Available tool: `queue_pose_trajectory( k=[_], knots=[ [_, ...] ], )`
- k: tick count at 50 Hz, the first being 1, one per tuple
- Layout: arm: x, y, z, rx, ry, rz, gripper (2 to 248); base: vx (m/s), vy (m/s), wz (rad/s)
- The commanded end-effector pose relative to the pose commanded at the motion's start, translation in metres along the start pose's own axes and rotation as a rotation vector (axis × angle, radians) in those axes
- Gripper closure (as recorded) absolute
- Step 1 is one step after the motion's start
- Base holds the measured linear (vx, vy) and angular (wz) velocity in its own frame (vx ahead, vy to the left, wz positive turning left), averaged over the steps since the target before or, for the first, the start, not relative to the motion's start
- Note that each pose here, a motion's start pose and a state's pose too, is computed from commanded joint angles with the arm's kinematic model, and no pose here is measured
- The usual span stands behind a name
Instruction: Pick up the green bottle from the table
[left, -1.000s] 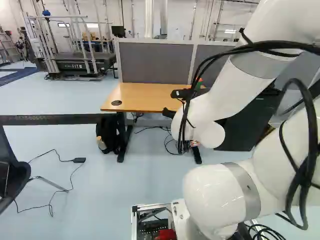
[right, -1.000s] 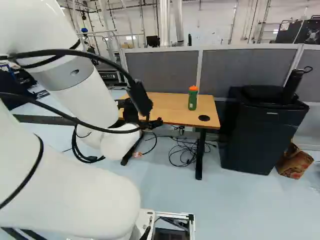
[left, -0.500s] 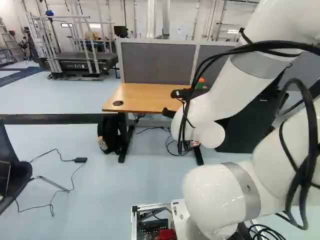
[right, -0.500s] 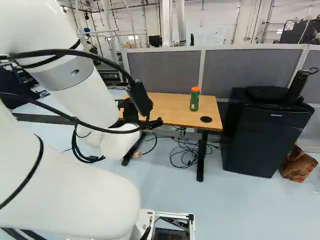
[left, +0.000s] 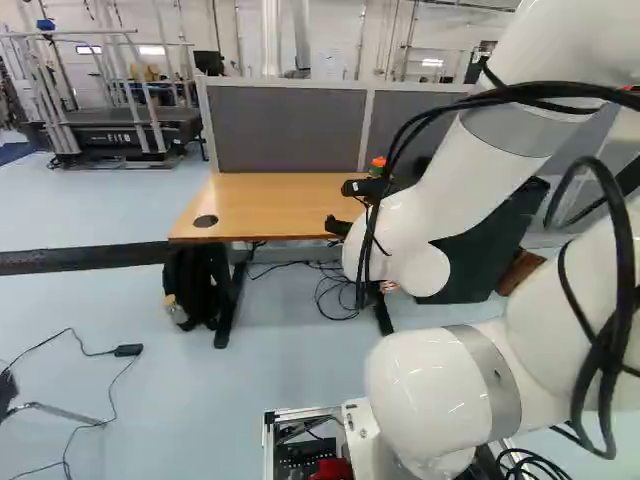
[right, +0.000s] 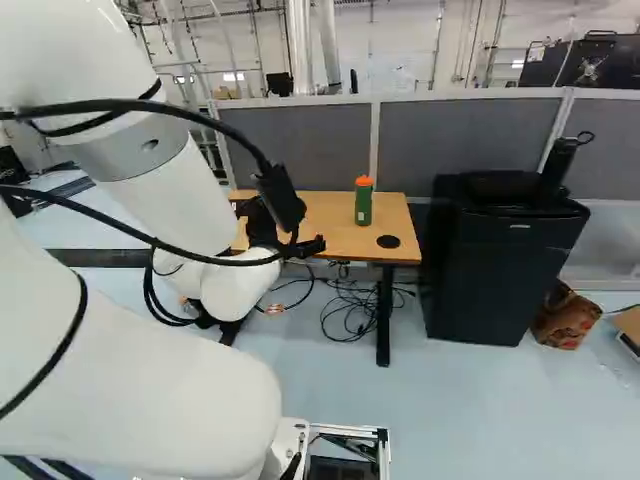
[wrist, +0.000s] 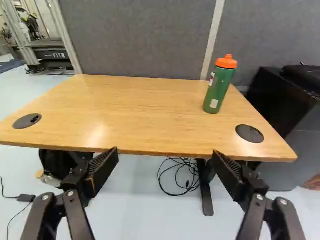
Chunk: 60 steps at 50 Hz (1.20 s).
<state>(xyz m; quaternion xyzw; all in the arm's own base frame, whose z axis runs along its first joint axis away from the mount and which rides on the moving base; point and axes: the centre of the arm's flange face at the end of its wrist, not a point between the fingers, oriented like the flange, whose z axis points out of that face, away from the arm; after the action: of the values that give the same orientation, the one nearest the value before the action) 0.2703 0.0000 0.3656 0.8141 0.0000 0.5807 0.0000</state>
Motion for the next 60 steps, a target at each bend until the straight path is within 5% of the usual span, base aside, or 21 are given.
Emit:
queue_pose_trajectory(
  k=[18,60],
  knots=[
    [0.0,0.0,0.0,0.0,0.0,0.0,3,0.12,-0.055,-0.238],
    [0.005,0.0,0.01,0.0,-0.005,0.0,3,0.095,-0.004,-0.023]
  ],
)
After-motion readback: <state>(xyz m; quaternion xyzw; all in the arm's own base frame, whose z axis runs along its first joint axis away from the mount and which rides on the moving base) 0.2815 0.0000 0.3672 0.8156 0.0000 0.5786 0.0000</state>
